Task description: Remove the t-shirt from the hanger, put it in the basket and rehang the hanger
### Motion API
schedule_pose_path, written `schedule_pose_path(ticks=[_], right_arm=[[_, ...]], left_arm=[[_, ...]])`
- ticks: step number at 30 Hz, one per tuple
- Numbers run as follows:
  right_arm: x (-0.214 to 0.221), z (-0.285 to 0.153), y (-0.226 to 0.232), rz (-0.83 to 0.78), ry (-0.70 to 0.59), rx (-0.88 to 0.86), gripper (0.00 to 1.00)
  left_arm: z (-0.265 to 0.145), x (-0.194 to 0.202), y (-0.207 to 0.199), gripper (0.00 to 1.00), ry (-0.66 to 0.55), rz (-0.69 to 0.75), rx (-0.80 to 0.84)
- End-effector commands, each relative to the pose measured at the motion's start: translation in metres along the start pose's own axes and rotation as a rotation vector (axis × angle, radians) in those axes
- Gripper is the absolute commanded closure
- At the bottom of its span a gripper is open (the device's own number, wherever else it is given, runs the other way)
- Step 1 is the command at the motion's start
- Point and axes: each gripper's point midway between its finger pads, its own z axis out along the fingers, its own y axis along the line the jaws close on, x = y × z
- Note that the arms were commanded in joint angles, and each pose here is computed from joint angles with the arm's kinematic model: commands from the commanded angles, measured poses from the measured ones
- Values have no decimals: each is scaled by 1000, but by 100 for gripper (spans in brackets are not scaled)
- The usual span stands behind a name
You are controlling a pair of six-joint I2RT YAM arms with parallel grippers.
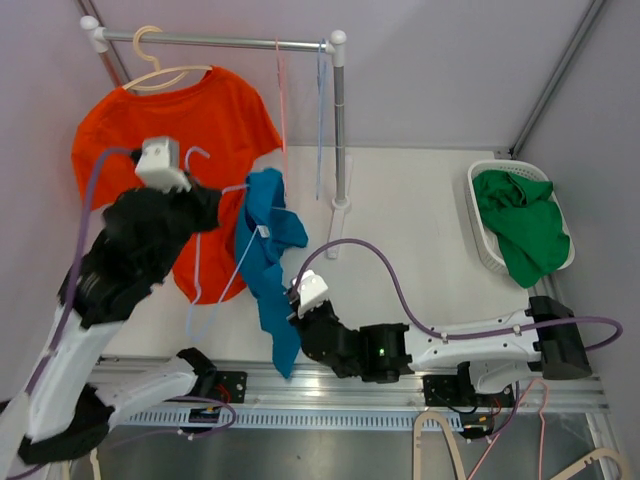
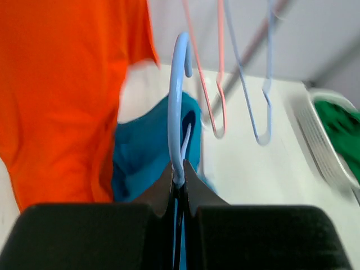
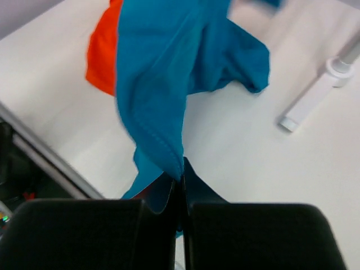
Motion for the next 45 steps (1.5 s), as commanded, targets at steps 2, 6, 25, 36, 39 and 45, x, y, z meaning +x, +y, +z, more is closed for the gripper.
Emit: schedule_pose_path(ticks=[2,6,25,36,39,45], right_arm=[[-42,15,-39,74,-29,94,100],[-37,28,-71,81,17,178,100],[-179,-54,-351,356,-186,586,100],[-325,-59,-556,396,-484,771,100],[-368,-99,-589,387,-686,823,100],[-403,-154,-637,424,-1011,923,100]], left_arm=[[-91,29,-10,99,6,36,415],[-128,55,19,99,122,132,419],[-60,99,-2,99,105,148,402],[-41,105,-11,99,144,186,391],[-37,95,-10,99,124,193,370],[-22,72,-18,99,70,182,357]])
